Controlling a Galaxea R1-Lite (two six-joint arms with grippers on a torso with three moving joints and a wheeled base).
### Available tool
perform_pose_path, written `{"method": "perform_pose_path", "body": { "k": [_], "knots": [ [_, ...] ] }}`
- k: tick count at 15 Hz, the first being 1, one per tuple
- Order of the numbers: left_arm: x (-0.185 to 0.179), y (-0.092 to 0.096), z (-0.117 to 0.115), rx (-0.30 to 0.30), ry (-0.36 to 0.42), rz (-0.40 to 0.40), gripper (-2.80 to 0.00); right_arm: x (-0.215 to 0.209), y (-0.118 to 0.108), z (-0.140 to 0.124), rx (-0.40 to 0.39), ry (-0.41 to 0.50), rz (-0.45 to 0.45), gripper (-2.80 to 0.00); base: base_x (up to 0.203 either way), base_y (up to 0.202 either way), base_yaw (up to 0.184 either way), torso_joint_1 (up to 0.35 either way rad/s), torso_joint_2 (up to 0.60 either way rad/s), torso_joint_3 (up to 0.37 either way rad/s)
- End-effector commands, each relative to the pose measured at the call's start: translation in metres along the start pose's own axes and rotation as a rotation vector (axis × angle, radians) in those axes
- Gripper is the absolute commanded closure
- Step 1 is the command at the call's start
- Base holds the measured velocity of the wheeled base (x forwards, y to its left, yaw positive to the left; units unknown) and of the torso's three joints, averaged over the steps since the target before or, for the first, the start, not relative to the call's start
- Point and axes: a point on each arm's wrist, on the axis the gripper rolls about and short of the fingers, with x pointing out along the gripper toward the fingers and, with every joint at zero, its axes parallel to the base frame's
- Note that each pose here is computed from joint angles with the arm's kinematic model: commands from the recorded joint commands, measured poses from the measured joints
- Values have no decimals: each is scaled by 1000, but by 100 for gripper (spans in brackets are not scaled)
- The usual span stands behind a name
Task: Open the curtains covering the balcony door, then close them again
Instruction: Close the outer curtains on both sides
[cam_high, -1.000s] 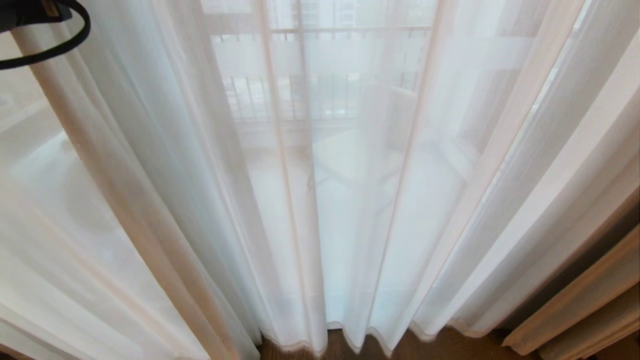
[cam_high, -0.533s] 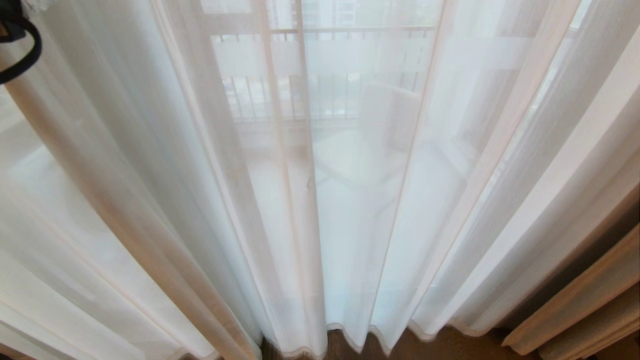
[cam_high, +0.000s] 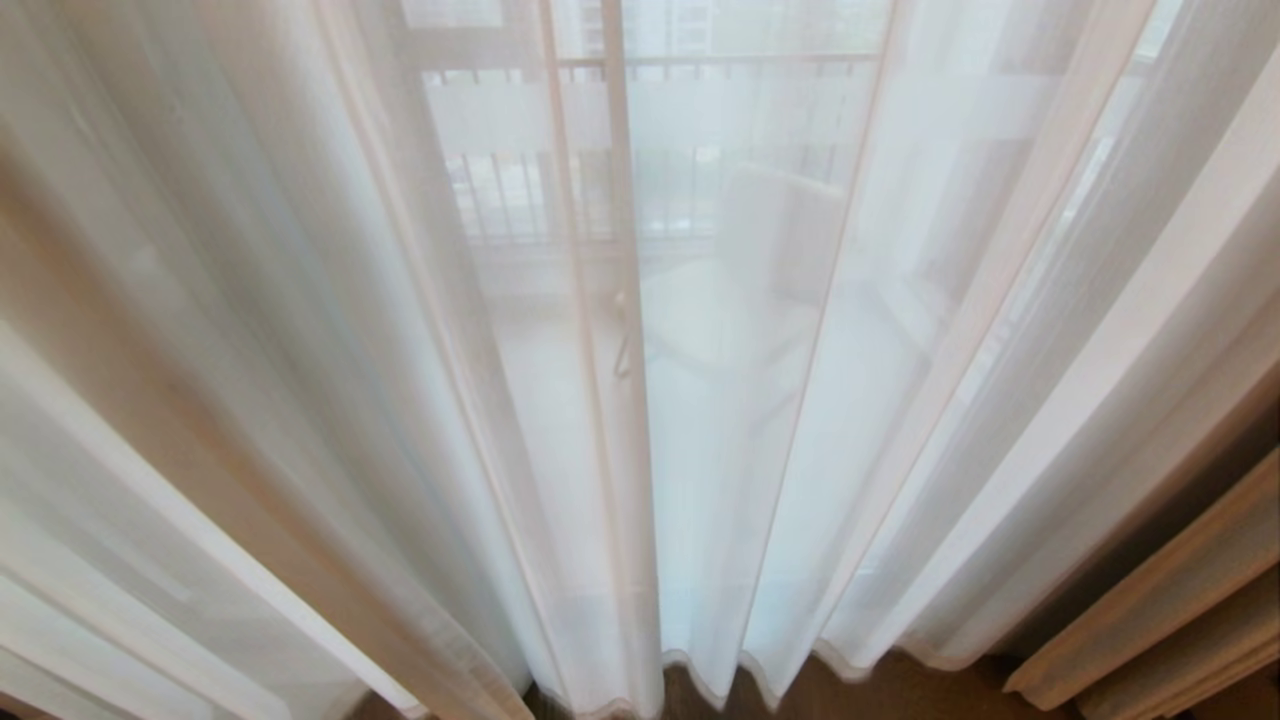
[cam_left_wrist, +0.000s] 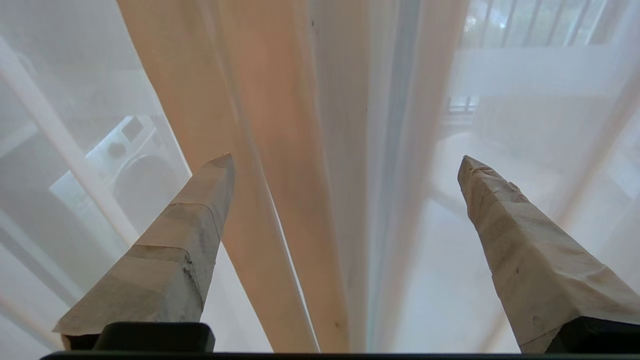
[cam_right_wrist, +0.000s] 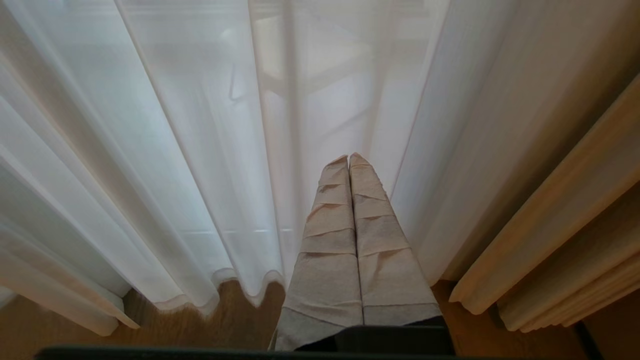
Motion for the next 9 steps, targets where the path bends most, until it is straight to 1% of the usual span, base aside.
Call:
{"method": "perform_pose_path", "body": {
  "k": [1, 9],
  "knots": [
    [-24, 6, -2, -7, -27, 5, -280, 0, 0, 0, 0, 1, 1, 0, 0, 0, 0, 0, 0, 0],
    [-29, 7, -8, -3, -18, -2, -280, 0, 0, 0, 0, 1, 1, 0, 0, 0, 0, 0, 0, 0]
  ]
}}
